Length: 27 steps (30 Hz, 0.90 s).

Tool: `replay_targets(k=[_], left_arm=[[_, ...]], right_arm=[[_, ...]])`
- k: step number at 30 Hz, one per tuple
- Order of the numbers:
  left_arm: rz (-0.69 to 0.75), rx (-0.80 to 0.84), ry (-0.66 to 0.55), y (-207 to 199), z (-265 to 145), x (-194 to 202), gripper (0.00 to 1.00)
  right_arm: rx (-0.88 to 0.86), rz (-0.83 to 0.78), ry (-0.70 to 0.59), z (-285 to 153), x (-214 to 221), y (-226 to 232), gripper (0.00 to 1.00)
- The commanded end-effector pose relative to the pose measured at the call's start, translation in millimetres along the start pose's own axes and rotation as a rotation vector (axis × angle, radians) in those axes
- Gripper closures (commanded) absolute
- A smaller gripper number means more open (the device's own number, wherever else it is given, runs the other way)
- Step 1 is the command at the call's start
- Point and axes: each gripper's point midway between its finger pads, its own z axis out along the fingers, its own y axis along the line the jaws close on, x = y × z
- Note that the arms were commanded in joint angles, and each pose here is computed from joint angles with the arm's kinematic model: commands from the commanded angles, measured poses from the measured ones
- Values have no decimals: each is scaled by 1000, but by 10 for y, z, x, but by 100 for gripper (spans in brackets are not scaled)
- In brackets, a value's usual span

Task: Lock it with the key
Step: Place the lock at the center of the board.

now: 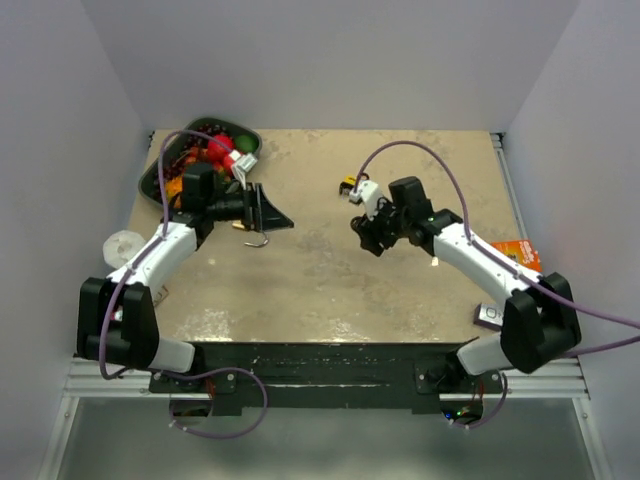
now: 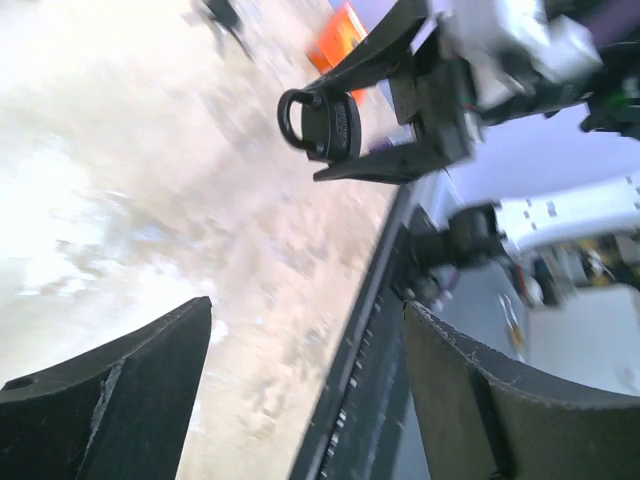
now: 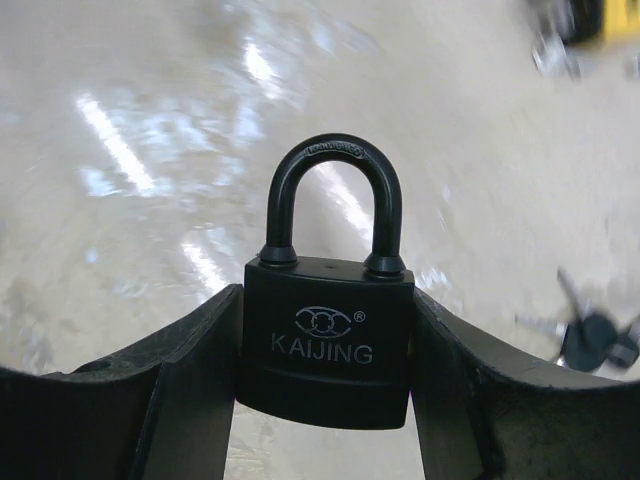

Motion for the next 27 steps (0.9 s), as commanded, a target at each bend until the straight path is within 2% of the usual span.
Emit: replay_targets(k=[1,2,5,8,16,24,27], left_arm=[[172,-51,-143,-129,-233,-486,19],[178,-51,-146,-138,-242,-493,19],[164,-54,-144,-111,-241,-457,19],[157,-64,-145,-81,-245,-428,19],[140,-56,-138,-67,-239,-364,19],[145,-53,-135,-70,-243,-331,19],[148,-49,-132,-71,-243,-315,19]], right_arm=[[143,375,-17,12,11,-496,100],[169,464,-10,22,80,-590,100],[231,577,-8,104,158,-783,100],[292,626,-15,206,173,-933,100],[420,740,3,461,263,-1269,100],[526,780,50,638,463,-1460,100],[532,798,57,697,515,-1478,92]])
